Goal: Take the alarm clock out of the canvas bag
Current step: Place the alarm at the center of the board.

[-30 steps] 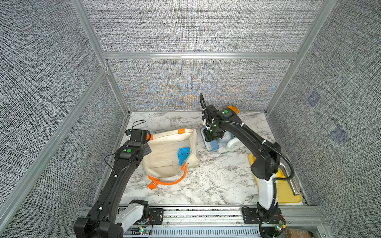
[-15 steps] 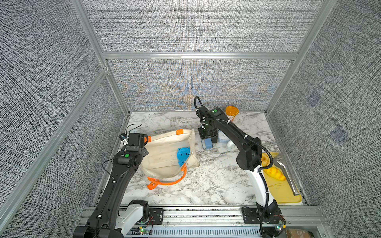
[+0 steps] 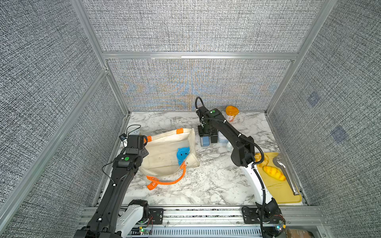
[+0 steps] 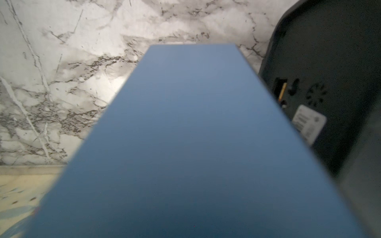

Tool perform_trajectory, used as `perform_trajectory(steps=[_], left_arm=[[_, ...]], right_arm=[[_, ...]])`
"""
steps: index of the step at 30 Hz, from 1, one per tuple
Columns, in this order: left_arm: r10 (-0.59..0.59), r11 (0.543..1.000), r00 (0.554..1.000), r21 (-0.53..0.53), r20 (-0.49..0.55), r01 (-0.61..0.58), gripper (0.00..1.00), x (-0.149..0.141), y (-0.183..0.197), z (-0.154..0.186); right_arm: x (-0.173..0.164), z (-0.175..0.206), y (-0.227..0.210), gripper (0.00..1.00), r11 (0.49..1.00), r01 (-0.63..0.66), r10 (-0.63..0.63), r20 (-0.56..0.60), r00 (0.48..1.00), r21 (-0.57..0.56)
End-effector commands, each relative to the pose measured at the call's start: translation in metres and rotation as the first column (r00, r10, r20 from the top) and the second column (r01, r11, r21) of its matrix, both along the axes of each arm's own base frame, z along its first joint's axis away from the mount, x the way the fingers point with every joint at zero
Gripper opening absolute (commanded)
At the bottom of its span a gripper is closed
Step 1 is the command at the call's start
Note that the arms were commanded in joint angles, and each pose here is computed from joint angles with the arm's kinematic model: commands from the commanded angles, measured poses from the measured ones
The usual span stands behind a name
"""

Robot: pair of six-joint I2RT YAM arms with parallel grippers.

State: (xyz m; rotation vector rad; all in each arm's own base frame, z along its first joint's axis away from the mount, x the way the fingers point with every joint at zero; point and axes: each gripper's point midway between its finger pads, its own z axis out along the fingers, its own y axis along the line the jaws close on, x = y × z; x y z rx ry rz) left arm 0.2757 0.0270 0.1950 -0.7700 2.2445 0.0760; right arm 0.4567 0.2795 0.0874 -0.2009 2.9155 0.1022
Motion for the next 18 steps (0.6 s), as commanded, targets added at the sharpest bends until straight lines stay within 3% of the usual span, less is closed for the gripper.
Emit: perform_trajectory(steps=[1,12,18], left_arm=[[-0.005,1.0,0.999,0.014,0.04,0.005,0.0,0.007,0.001,0.009],[-0.015,1.0,0.998,0.015,0.054,0.015,0.0,0.01,0.0,0.013],[-0.017,1.0,0.998,0.017,0.063,0.016,0.0,0.011,0.0,0.016]], right_arm=[[0.005,-0.003,0.001,0.32,1.0,0.026,-0.026,0.006,1.0,0.014],[0.012,-0.004,0.004,0.52,0.999,0.035,-0.036,0.023,0.999,0.036],[0.015,-0.005,0.004,0.55,0.998,0.038,-0.039,0.029,0.999,0.042]])
